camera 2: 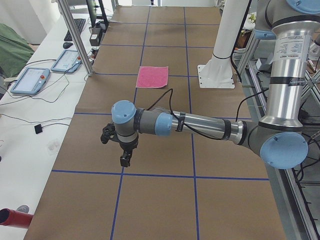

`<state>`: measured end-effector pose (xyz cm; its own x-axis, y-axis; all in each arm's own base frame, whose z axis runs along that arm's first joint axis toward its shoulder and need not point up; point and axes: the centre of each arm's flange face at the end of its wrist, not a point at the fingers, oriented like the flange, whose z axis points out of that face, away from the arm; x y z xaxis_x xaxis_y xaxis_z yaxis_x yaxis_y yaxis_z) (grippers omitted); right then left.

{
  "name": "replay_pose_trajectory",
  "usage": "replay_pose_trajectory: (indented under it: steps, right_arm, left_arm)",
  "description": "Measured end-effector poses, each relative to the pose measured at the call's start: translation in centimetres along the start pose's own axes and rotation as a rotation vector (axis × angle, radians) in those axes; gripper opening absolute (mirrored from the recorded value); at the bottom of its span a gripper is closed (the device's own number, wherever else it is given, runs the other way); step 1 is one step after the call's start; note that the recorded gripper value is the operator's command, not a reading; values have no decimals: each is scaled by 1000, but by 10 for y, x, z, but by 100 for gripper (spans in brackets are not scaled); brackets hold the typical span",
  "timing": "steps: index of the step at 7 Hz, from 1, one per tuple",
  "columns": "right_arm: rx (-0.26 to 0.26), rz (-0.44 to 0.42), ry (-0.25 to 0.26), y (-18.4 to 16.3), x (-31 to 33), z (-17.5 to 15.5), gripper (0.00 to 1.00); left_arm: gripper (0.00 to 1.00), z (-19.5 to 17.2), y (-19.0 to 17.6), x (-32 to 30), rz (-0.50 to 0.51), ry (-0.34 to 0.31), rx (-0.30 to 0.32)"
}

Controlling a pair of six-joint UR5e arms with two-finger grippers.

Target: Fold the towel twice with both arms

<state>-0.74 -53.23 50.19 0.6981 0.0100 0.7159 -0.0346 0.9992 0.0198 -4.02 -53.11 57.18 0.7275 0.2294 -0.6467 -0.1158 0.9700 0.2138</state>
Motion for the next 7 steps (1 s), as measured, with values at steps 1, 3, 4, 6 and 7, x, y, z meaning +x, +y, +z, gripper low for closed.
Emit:
replay_pose_trajectory:
  steps: [1,3,4,6,7]
  right_arm:
    - [-3,21,-9,-17,-42,-2,100]
    - [-15,56,-39,-26,-142,6,100]
    - [-25,45,-56,-24,-184,12,100]
    - [-56,-9,-99,-19,-236,25,100]
    - [-75,-57,-129,-11,-260,35,100]
  left_arm:
    - [100,-6,-26,24,51,3,16]
    - [100,-7,-64,97,131,28,33]
    - [100,-2,-75,154,89,59,32]
    - [100,15,-97,309,-46,164,8]
    - [100,34,-94,382,-107,218,-31]
